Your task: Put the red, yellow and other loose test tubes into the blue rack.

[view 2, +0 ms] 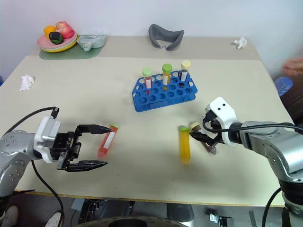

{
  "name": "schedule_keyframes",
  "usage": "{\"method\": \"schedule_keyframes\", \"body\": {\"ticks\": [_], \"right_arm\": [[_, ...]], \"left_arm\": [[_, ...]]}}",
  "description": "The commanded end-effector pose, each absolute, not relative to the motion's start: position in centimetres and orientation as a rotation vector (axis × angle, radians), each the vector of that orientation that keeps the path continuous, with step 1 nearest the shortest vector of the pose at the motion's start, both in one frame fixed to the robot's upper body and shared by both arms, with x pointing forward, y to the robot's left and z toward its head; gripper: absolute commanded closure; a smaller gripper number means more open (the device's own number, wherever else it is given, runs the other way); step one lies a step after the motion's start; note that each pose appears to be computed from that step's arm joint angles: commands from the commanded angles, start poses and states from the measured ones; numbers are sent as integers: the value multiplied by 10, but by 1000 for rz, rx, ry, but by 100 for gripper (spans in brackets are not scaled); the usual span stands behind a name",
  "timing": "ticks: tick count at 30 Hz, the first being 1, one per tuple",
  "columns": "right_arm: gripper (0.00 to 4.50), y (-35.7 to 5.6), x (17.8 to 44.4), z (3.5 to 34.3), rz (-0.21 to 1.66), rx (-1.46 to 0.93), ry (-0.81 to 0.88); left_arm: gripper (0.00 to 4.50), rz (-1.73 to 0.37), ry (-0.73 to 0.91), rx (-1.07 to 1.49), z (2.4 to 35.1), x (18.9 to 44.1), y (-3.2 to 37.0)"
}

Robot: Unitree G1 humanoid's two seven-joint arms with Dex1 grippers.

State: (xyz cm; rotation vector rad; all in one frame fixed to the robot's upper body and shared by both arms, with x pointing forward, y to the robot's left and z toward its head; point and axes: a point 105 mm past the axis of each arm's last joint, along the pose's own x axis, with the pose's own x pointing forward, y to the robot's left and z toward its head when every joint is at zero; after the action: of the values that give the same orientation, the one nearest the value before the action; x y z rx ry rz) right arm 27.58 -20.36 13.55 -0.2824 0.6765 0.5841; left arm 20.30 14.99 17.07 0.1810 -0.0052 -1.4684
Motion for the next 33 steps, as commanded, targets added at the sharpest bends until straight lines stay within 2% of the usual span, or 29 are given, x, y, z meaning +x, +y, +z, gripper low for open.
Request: {"method": "schedule_keyframes", "body": {"ticks": [1,9,21,24,28,33], "right_arm": [[2,-207,280,136,529,-274,713],[2,-208,286,129,458,-262,762],[2,-200,293,125,451,-272,768],[79,-198,294,124,461,-275,768],[274,-195,294,124,474,-280,764],[274,-194,292,127,496,-297,754]], "left_arm": [[6,-1472,-40,209,176,199,148],[6,-1456,-29,189,174,199,147],[6,-1438,-23,173,172,197,143],[0,-1433,-24,173,173,197,142],[0,-1427,-23,169,173,196,142],[0,-1422,-24,161,173,195,140]]}}
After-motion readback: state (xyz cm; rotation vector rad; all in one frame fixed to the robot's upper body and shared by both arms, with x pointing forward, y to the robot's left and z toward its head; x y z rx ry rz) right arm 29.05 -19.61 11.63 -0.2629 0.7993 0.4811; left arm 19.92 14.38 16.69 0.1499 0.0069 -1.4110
